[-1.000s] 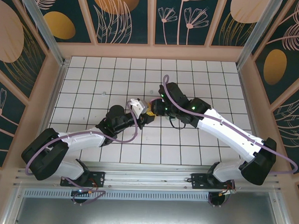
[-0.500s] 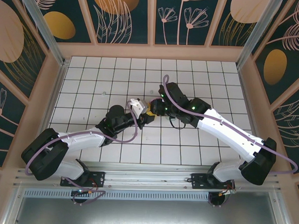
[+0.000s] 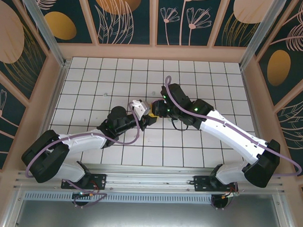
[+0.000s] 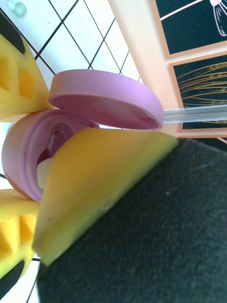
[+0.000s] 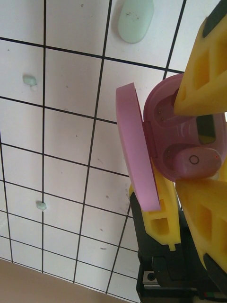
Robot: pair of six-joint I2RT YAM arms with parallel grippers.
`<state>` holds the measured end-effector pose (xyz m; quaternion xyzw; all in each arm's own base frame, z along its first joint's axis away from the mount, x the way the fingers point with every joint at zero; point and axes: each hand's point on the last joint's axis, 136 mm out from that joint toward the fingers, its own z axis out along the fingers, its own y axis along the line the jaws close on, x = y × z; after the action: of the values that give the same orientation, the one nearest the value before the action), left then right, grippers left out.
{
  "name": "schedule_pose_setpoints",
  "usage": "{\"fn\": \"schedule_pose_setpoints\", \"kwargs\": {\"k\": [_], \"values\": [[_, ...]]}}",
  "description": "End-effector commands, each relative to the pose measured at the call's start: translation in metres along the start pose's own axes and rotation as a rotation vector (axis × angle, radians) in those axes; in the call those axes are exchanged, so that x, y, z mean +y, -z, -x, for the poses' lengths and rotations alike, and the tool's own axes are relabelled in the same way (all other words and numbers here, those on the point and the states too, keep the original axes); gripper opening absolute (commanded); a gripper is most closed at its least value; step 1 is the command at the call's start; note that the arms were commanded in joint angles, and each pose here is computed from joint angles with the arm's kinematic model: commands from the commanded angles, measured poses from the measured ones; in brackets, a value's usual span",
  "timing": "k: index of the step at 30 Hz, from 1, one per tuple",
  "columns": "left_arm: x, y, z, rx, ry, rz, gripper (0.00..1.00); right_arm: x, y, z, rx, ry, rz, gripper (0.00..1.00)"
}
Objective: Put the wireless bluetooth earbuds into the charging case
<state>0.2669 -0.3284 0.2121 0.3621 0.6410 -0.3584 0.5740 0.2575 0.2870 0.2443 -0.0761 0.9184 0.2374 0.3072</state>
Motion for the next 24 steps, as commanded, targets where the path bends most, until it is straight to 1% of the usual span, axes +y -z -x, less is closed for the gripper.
{"fn": "schedule_pose_setpoints", "kwargs": {"k": [1,12,17,24], "values": [[-0.004,0.001,0.027,-0.063,-0.040,-0.009,0.02,0.009,0.008,0.005,-0.013,-0.008,0.039,0.39],[0.004,-0.003,0.021,-0.031,-0.039,0.033,0.02,0.016,0.010,0.008,-0.015,-0.012,0.072,0.28],[0.006,-0.004,0.020,-0.026,-0.037,0.042,0.02,0.018,0.010,0.012,-0.028,-0.014,0.073,0.25],[0.006,-0.005,0.019,-0.025,-0.040,0.040,0.02,0.015,0.010,0.022,-0.065,-0.009,0.036,0.22]]}}
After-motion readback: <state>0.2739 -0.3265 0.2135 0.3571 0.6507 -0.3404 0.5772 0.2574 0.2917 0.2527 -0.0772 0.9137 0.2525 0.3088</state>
